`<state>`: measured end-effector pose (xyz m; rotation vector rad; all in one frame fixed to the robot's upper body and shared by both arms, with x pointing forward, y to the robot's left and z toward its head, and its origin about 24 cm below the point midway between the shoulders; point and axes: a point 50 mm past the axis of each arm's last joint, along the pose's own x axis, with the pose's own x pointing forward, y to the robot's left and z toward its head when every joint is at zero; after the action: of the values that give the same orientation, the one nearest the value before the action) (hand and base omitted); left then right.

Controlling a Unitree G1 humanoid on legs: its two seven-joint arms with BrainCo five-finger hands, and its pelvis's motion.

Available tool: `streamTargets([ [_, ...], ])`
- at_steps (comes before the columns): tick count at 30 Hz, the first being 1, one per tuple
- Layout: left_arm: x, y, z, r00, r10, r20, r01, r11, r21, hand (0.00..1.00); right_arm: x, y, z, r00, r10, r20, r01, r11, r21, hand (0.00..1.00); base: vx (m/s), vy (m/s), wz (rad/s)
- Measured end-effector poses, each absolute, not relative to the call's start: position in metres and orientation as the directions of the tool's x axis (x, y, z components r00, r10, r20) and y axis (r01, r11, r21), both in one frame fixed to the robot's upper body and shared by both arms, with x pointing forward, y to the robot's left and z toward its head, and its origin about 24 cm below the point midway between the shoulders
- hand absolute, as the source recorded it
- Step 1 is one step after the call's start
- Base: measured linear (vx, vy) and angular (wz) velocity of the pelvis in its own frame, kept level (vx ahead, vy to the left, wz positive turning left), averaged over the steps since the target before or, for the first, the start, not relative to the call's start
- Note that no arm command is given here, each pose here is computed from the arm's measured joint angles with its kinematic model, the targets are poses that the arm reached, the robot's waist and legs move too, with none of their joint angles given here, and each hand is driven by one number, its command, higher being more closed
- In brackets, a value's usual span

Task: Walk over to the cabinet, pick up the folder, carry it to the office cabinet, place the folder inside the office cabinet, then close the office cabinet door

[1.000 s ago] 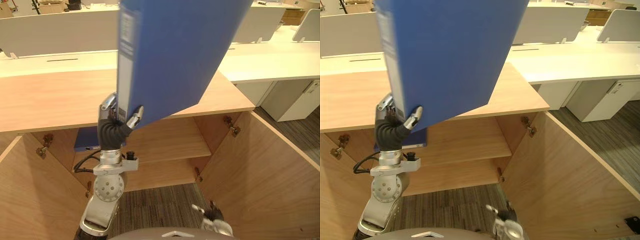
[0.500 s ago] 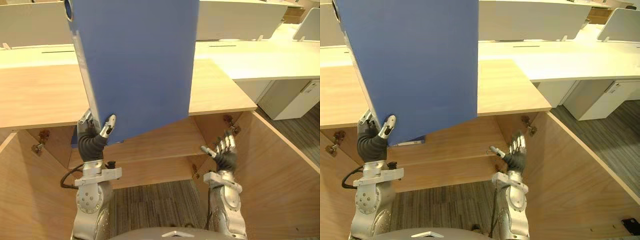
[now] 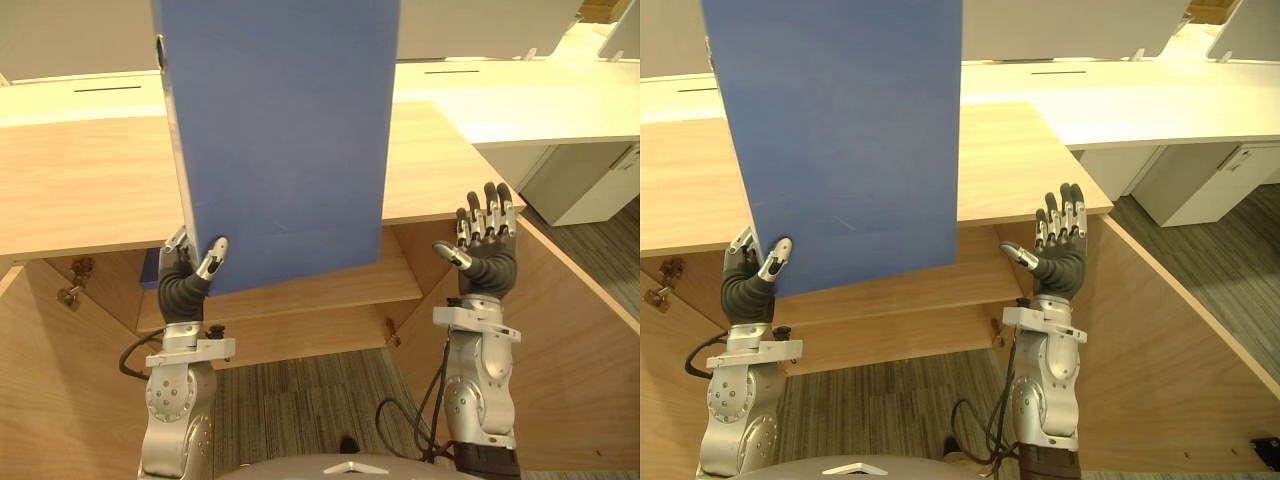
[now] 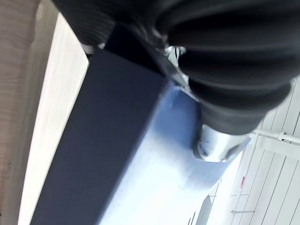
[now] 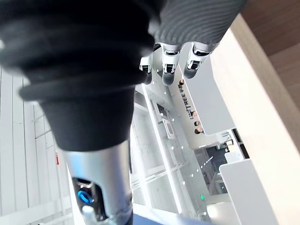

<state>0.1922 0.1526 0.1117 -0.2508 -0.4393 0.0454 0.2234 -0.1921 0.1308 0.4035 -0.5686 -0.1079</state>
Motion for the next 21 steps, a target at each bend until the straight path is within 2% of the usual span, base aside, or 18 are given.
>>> streamTargets([
  [8, 0.194, 0.147, 0.103, 0.921, 0.016, 0.39, 0.086, 0.966, -0.244, 1.0, 0.235, -0.19, 0.144, 0.823, -0.102, 0.559, -0.133, 0.922, 0.364, 0.0, -0.01, -0.007, 0.04],
  [15, 0.195, 0.142, 0.104, 0.916, -0.029, 0.401, 0.135, 0.961, -0.24, 1.0, 0.243, -0.191, 0.132, 0.854, -0.081, 0.514, -0.143, 0.913, 0.381, 0.0, -0.03, -0.008, 0.07],
  [21, 0.197, 0.142, 0.107, 0.907, -0.065, 0.417, 0.166, 0.963, -0.211, 1.0, 0.254, -0.183, 0.125, 0.876, 0.0, 0.482, -0.199, 0.911, 0.361, 0.0, -0.04, -0.003, 0.04],
])
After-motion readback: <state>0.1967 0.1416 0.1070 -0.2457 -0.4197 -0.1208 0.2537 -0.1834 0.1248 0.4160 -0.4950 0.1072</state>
